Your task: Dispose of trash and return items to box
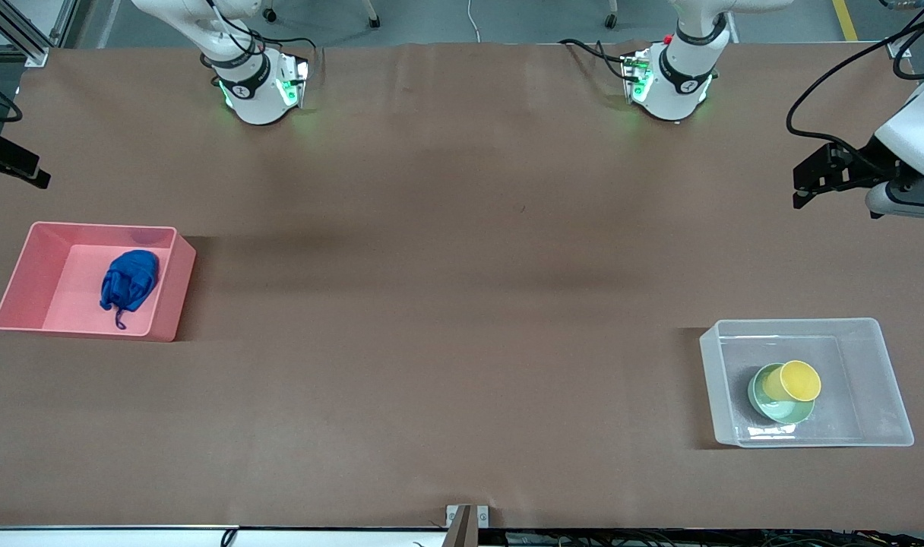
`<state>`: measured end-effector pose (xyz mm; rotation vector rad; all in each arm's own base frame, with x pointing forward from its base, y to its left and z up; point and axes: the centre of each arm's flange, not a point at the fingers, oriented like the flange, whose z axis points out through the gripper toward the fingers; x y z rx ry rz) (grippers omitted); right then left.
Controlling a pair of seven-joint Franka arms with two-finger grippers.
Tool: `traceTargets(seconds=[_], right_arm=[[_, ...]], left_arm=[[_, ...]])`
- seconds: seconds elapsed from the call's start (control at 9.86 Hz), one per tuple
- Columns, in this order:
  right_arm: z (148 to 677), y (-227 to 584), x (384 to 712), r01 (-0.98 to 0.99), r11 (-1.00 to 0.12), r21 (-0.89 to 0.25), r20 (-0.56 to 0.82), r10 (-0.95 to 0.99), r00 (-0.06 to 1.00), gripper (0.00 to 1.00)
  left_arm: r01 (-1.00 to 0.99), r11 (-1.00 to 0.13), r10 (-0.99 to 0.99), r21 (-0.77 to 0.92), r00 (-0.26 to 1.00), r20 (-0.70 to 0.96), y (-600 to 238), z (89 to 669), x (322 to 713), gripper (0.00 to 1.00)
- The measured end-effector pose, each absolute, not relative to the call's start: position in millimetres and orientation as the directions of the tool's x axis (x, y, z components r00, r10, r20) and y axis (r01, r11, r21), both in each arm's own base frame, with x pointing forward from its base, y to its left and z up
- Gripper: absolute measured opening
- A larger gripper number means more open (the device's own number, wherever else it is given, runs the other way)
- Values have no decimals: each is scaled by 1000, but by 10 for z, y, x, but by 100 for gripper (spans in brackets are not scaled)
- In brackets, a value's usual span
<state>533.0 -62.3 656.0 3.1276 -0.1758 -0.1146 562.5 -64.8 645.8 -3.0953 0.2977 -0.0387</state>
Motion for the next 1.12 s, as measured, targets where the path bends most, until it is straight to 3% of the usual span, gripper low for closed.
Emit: traceTargets(seconds=[0.3,0.71,1.12], right_arm=[[6560,-623,5330,-112,-994,11,-73,-112,991,100],[6560,-623,5330,-112,-994,11,-73,-112,991,100],[6559,-623,5331,-112,-994,11,-73,-112,991,100]], left_arm=[[-160,-987,-160,-31,987,3,-696,6370,5602,100],[-145,-989,-146,-29,989,17,-796,6412,5290,100],[-145,-989,-146,-12,989,16,-813,6372,5312,100]])
